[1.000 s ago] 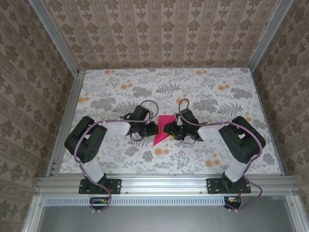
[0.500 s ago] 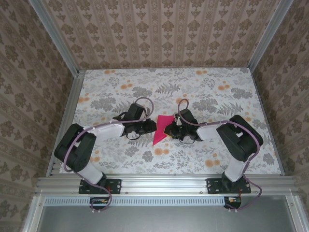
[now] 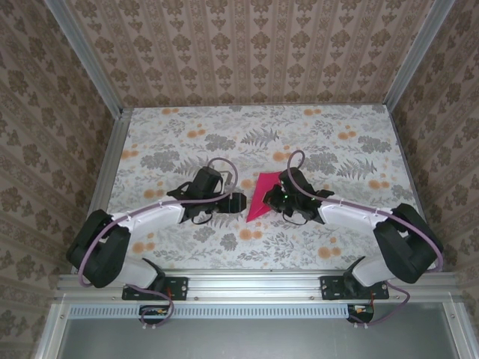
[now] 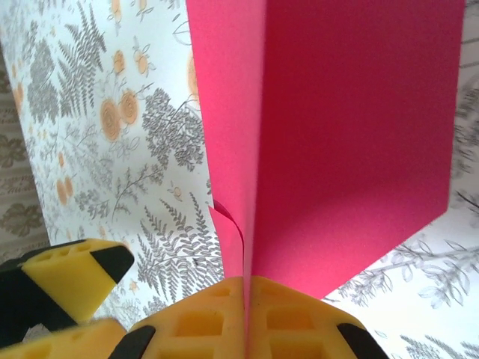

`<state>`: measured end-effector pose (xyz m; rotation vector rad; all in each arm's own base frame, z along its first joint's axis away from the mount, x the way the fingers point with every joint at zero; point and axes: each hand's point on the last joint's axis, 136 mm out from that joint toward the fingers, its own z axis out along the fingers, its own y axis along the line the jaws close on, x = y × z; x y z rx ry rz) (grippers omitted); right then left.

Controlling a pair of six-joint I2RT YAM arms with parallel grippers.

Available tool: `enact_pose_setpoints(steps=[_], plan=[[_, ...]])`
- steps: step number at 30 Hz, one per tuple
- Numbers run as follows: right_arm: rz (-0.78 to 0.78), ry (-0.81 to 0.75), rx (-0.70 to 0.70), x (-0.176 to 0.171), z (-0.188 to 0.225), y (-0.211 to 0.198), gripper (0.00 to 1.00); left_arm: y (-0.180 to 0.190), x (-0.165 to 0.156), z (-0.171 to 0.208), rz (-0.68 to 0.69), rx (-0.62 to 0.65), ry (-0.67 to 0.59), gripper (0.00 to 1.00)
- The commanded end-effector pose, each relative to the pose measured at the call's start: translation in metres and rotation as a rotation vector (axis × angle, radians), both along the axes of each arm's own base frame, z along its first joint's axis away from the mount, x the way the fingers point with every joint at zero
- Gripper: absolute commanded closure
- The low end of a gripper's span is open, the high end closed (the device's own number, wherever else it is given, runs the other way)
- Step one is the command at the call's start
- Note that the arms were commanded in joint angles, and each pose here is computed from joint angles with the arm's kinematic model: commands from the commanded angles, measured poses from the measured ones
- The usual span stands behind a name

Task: Fold a paper plane with a square sheet of paper (pick it up from the middle)
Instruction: Fourth fold the wing at the center of the table.

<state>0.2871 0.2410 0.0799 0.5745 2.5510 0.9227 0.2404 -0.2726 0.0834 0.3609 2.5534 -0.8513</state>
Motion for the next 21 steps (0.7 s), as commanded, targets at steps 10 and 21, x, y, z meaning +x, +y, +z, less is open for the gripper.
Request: enact_pose_setpoints(steps=[10,21], plan=[[-0.230,0.064,-0.100,0.004,-0.007,-0.011,0.95,-0.011,0.010,0.018,-0.182,-0.002,-0.395,0.18],[-0.280,0.144,-0.022,0.006,-0.021,0.004,0.95,-0.024,0.010,0.003,-0.312,0.031,-0.470,0.20]])
